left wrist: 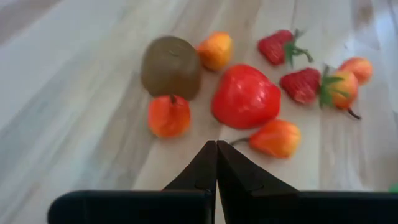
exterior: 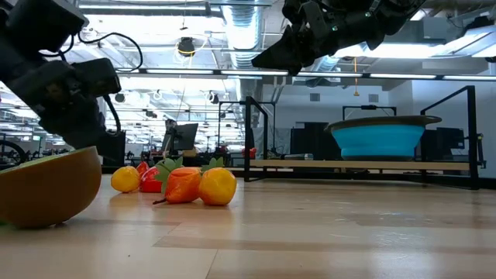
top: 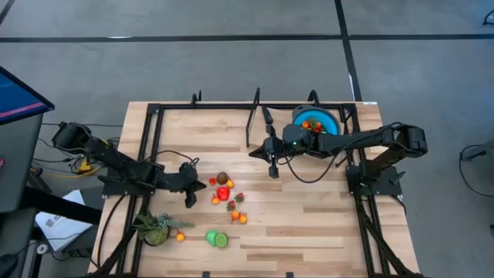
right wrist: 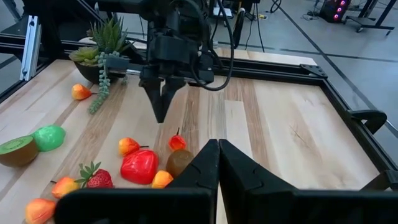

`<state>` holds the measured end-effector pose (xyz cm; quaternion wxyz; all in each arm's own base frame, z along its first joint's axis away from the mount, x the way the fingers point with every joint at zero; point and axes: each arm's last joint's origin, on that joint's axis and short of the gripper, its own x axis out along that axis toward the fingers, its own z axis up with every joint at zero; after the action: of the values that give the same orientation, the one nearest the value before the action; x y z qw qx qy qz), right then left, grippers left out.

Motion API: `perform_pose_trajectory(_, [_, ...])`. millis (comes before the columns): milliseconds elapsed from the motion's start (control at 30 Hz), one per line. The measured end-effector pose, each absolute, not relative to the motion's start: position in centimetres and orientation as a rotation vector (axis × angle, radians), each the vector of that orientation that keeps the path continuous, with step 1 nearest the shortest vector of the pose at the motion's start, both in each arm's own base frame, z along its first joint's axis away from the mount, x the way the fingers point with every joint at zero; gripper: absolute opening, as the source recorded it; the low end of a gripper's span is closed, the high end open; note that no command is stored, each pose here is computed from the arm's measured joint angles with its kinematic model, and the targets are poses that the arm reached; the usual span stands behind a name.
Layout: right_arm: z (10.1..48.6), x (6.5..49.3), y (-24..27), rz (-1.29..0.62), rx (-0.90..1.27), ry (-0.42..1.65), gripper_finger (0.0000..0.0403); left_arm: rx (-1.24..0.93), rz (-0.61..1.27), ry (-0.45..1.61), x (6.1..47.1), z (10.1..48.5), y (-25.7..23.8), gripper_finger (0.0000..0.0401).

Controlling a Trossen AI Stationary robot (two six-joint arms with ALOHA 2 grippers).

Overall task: Pick & Place Fruit
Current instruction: Put the orange pear into the blue colander

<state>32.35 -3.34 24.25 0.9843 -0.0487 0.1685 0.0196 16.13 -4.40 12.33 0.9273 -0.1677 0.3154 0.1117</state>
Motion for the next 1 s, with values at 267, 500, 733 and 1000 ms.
perform_pose_trajectory(267, [24.2, 32.4, -3.3, 0.039, -0.098, 0.339, 0.0001, -0.293, 0.275, 0.635, 16.3, 12.3, -3.7, 0.0043])
perform_pose_trajectory(500, [24.2, 32.3, -3.3, 0.040, -0.098, 0.342, 0.0001, -0.301, 0.309, 0.633, 16.4, 12.3, -3.2, 0.0170])
perform_pose_trajectory(733, [24.2, 32.3, -3.3, 0.040, -0.098, 0.341, 0.0001, -0.193, 0.278, 0.647, 16.4, 12.3, -3.1, 0.0291])
perform_pose_trajectory(1000, [24.2, 32.3, -3.3, 0.040, -0.097, 0.342, 0.0002, -0.053, 0.242, 0.706, 16.5, 11.5, -3.1, 0.0296])
